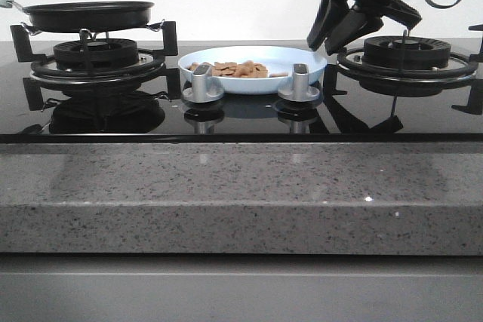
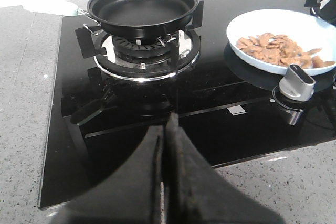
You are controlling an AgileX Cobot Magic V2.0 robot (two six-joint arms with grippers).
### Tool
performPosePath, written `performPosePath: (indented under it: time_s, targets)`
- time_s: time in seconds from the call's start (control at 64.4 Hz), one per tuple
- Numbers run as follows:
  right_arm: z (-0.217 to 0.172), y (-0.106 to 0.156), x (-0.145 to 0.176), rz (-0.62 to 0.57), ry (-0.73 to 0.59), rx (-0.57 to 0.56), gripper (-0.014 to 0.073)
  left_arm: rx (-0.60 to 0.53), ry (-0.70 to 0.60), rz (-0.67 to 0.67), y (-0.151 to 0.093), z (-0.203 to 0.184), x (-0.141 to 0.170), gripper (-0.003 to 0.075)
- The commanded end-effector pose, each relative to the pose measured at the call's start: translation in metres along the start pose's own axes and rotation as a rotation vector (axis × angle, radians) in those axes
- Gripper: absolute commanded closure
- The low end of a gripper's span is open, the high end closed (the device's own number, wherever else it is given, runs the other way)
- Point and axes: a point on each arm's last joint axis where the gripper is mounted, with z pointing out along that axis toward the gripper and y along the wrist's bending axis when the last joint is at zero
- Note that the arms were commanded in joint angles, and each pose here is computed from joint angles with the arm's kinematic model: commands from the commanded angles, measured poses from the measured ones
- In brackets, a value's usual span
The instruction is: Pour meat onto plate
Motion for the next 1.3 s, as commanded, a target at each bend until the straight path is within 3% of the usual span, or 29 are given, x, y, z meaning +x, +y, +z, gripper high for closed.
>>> performPosePath:
  time_s: [0.0,0.248,0.419,0.636,0.807,1.071,1.288]
  targets:
    - [-0.036,0.018,-0.019,-0.025,-0.125,-0.04,0.0308,-0.009,-0.107,-0.023,0.001,-0.004,-0.015,0.0741]
    - [-0.073,0.042,-0.039,-0.106,-0.16,-0.081,0.0351,-0.009,-0.107,-0.023,0.001,-0.004,-0.015,0.0741]
    - [-0.095,0.053,-0.044,-0.174,-0.136,-0.073,0.0664,-0.009,-0.107,-0.023,0.001,-0.004,-0.015,0.0741]
    - [-0.108,0.055,-0.041,-0.219,-0.109,-0.044,0.0655,-0.009,-0.107,-0.023,0.001,-0.004,-0.015,0.0741]
    - [-0.147,0.064,-0.033,-0.278,-0.23,0.031,0.0655,-0.009,-0.107,-0.023,0.001,-0.004,-0.015,0.0741]
    - [-0.201,0.057,0.038,-0.336,-0.425,0.188,0.0655,-0.009,-0.107,-0.023,0.001,-0.004,-0.015,0.0741]
    - [-0.222,0.043,0.12,-0.344,-0.549,0.223,0.0655,-0.009,-0.107,-0.023,0.001,-0.004,-0.015,0.0741]
